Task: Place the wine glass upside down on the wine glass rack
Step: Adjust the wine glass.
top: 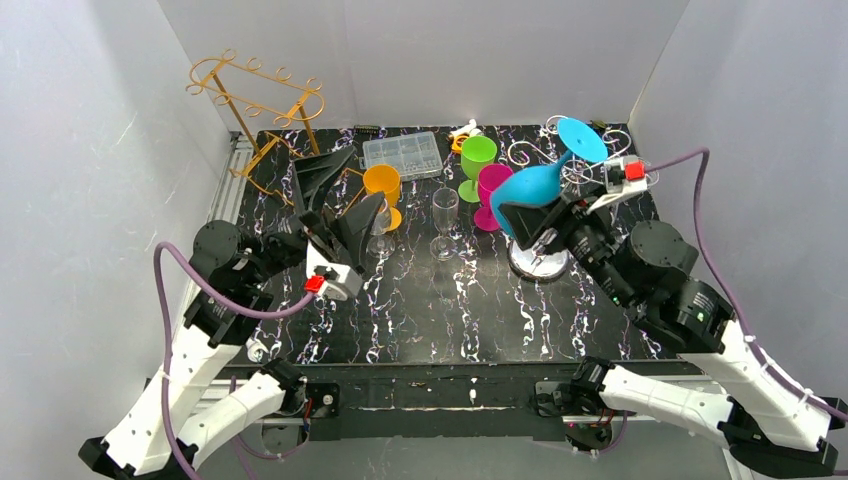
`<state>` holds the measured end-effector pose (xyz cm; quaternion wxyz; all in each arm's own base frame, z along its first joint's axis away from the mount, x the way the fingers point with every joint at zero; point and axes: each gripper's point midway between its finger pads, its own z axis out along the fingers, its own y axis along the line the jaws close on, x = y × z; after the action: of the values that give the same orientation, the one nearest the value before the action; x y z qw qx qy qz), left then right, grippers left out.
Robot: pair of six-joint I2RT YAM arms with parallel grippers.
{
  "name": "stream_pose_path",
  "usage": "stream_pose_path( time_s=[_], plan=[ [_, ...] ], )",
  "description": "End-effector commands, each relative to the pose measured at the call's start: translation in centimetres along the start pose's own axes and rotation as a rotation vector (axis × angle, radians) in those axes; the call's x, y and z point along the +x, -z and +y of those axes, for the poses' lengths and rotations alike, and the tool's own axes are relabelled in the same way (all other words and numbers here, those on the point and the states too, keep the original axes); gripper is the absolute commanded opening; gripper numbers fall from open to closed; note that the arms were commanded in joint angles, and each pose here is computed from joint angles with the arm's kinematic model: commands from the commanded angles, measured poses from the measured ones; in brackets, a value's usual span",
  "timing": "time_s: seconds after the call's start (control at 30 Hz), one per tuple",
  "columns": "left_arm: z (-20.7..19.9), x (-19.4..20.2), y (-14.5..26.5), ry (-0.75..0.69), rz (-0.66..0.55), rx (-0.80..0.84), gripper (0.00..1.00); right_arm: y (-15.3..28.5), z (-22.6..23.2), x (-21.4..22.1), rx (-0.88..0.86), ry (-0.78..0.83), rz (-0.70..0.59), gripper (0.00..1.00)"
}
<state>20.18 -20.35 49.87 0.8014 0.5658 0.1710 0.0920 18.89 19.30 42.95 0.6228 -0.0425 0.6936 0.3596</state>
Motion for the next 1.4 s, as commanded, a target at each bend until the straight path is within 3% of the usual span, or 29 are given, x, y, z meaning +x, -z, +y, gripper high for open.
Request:
stream_pose_path(
  time_s=[0.0,0.3,0.53,0.77,1.17,1.37],
  plan=[
    [-4.2,0.5,0.8,0.128,0.022,0.115,0.98,2.8,-5.9,1.4,0.197,0.098,-0.012,0.44],
    [-5.6,1.6,0.4,0.173,0.055,0.145,0.98,6.0,-12.0,6.5,0.375,0.143,0.062,0.44],
    [-6.6,2.3,0.3,0.174,0.066,0.156,0.98,8.2,-15.7,8.2,0.507,0.144,0.043,0.43],
    [-7.0,2.5,0.0,0.204,0.066,0.163,0.98,8.2,-16.9,8.5,0.601,0.176,0.057,0.43],
    [-7.7,1.7,0.4,0.392,0.064,0.157,0.98,8.0,-19.1,11.2,0.74,0.171,0.069,0.41],
    [-7.8,1.4,0.7,0.457,0.073,0.148,0.98,7.7,-20.1,11.9,0.785,0.189,0.035,0.46]
  ],
)
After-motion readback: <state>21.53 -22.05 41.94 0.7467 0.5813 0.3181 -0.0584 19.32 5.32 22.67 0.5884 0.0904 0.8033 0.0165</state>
